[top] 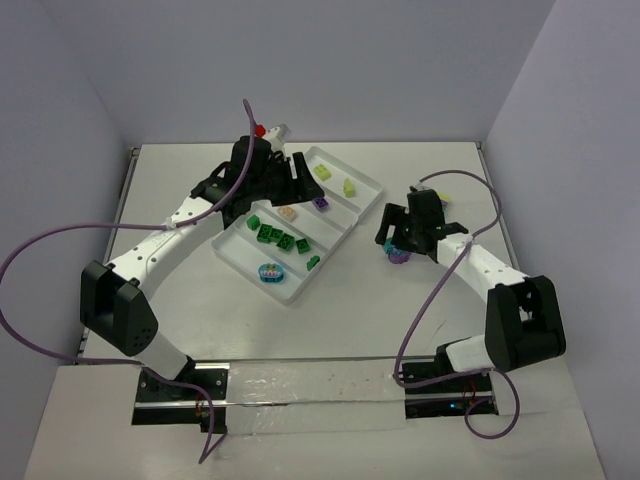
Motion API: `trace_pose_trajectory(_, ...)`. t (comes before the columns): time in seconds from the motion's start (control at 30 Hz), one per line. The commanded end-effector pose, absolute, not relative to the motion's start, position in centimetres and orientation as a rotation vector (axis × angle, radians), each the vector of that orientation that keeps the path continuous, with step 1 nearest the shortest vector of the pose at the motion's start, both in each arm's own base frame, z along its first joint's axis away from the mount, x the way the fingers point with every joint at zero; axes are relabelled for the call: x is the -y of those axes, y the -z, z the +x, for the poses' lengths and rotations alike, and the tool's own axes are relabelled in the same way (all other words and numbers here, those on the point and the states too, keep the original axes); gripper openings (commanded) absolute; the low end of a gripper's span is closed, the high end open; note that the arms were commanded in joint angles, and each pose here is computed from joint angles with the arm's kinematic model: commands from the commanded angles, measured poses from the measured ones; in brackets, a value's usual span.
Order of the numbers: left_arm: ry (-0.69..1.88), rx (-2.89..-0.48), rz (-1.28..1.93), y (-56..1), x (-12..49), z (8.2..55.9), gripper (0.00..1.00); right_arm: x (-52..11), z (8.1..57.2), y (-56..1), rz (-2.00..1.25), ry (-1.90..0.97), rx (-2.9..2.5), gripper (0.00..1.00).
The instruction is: Sort the legos into containers by color
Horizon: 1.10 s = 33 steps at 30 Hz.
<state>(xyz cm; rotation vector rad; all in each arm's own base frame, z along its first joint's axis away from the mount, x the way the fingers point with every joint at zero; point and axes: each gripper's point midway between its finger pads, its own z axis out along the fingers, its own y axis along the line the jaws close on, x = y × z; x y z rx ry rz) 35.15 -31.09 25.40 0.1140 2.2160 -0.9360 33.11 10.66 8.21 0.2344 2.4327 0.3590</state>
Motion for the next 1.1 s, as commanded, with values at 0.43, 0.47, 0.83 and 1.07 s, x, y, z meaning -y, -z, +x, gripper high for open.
trace_pose_trajectory(0.43, 0.842, -2.135, 0.143, -27.7, 29.9, 36.0, 0.71, -7.9, 33.8, -5.4, 0.205, -0.171, -2.517, 1.00)
trace_pose_trajectory(0.47, 0.832, -2.141, 0.150, -27.7, 29.9, 36.1, 0.71, -8.6, 33.7, -5.3, 0.183, -0.202, -2.522, 1.00)
trace_pose_trajectory(0.83, 0.787, -2.149, 0.173, -27.5, 29.9, 36.9, 0.71, -10.4, 33.5, -4.2, 0.080, -0.094, -2.557, 1.00)
trace_pose_trajectory(1.07, 0.807, -2.164, 0.177, -26.8, 30.2, 36.7, 0.70, -9.6, 33.8, -4.3, 0.122, -0.040, -2.541, 1.00)
